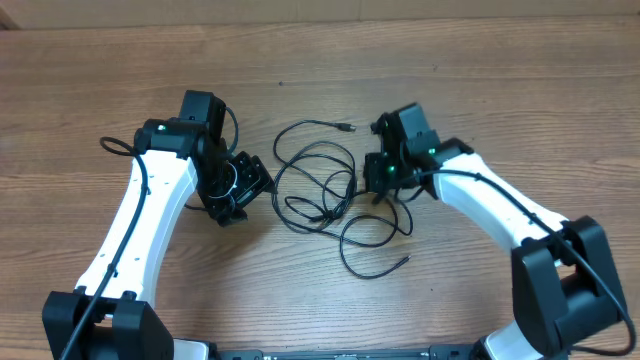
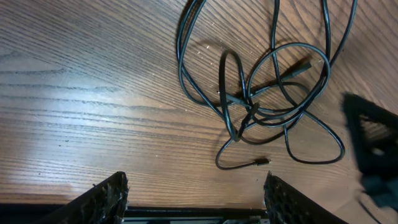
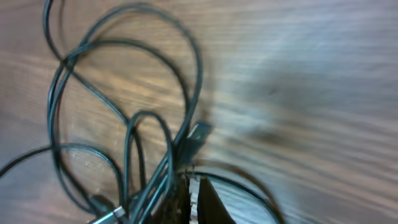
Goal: Untangle cables
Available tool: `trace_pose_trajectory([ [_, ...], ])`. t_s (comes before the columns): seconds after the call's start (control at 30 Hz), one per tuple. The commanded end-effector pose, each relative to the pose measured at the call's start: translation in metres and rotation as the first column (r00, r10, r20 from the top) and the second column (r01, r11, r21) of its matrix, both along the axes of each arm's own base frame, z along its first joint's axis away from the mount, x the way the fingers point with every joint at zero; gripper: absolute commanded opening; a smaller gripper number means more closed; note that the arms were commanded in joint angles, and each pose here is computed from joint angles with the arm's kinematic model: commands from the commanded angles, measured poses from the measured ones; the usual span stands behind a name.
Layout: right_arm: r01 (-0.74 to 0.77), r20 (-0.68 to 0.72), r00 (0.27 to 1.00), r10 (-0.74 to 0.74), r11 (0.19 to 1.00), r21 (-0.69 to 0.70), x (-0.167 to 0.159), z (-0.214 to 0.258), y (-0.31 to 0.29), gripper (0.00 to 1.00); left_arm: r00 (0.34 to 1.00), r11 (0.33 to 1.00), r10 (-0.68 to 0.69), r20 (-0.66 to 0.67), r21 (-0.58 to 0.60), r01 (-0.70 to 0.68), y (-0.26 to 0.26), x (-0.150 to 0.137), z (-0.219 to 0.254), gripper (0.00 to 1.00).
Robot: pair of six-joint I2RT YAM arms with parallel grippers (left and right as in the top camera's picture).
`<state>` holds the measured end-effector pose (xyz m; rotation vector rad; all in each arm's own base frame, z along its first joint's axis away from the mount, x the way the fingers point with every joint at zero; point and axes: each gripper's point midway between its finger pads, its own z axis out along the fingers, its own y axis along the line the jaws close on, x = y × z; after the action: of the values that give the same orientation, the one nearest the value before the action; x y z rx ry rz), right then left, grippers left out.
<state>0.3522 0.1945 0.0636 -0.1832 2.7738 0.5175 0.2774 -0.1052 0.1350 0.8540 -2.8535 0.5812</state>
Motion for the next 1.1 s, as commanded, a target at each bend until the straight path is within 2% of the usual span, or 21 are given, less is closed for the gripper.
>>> trace_pose_trajectory([
  [0.0, 0.031, 0.191, 0.982, -0.008, 0.992, -0.119, 0.03, 0.058, -0.017, 0.04, 0.999, 1.0, -0.006, 0.036, 0.005, 0.006, -0.001, 0.002, 0.009, 0.7],
  [0.2, -0.008, 0.215, 0.976, 0.037, 0.991, -0.136, 0.032, 0.075, -0.012, 0.04, 0.999, 1.0, -0.006, 0.039, 0.005, 0.006, -0.001, 0.003, 0.009, 0.71],
  [0.23, -0.013, 0.209, 0.977, 0.041, 0.991, -0.131, 0.03, 0.073, -0.011, 0.1, 0.999, 1.0, -0.006, 0.04, 0.005, 0.006, -0.001, 0.003, 0.009, 0.71],
  [0.33, -0.022, 0.2, 0.979, 0.048, 0.991, -0.131, 0.029, 0.067, -0.01, 0.38, 0.999, 1.0, -0.006, 0.04, 0.01, 0.005, 0.0, 0.003, 0.009, 0.72],
  [0.37, -0.036, 0.196, 0.979, 0.061, 0.991, -0.129, 0.029, 0.061, -0.008, 0.54, 0.999, 1.0, -0.005, 0.042, 0.018, 0.004, 0.001, 0.003, 0.009, 0.73],
  [0.4, -0.057, 0.189, 0.979, 0.08, 0.99, -0.125, 0.028, 0.055, -0.006, 0.63, 0.999, 1.0, -0.004, 0.043, 0.025, 0.003, 0.002, 0.004, 0.008, 0.73],
  [0.43, -0.081, 0.18, 0.979, 0.101, 0.99, -0.118, 0.027, 0.051, -0.002, 0.68, 0.999, 1.0, -0.004, 0.044, 0.03, 0.003, 0.003, 0.004, 0.008, 0.74],
  [0.6, -0.235, 0.132, 0.962, 0.237, 0.971, -0.032, 0.023, 0.024, 0.025, 0.7, 0.999, 0.999, -0.004, 0.05, 0.033, 0.002, 0.004, 0.005, 0.008, 0.75],
  [0.7, -0.313, 0.126, 0.943, 0.308, 0.949, 0.022, 0.021, 0.01, 0.04, 0.65, 0.998, 0.999, -0.004, 0.055, 0.033, 0.002, 0.004, 0.006, 0.008, 0.75],
  [0.87, -0.345, 0.091, 0.936, 0.339, 0.937, 0.057, 0.016, -0.005, 0.047, 0.56, 0.998, 0.999, -0.003, 0.058, 0.043, 0.001, 0.005, 0.007, 0.007, 0.77],
  [1.07, -0.418, 0.046, 0.909, 0.415, 0.902, 0.109, -0.002, -0.014, 0.053, 0.55, 0.998, 0.999, -0.002, 0.065, 0.053, -0.001, 0.007, 0.009, 0.007, 0.78],
])
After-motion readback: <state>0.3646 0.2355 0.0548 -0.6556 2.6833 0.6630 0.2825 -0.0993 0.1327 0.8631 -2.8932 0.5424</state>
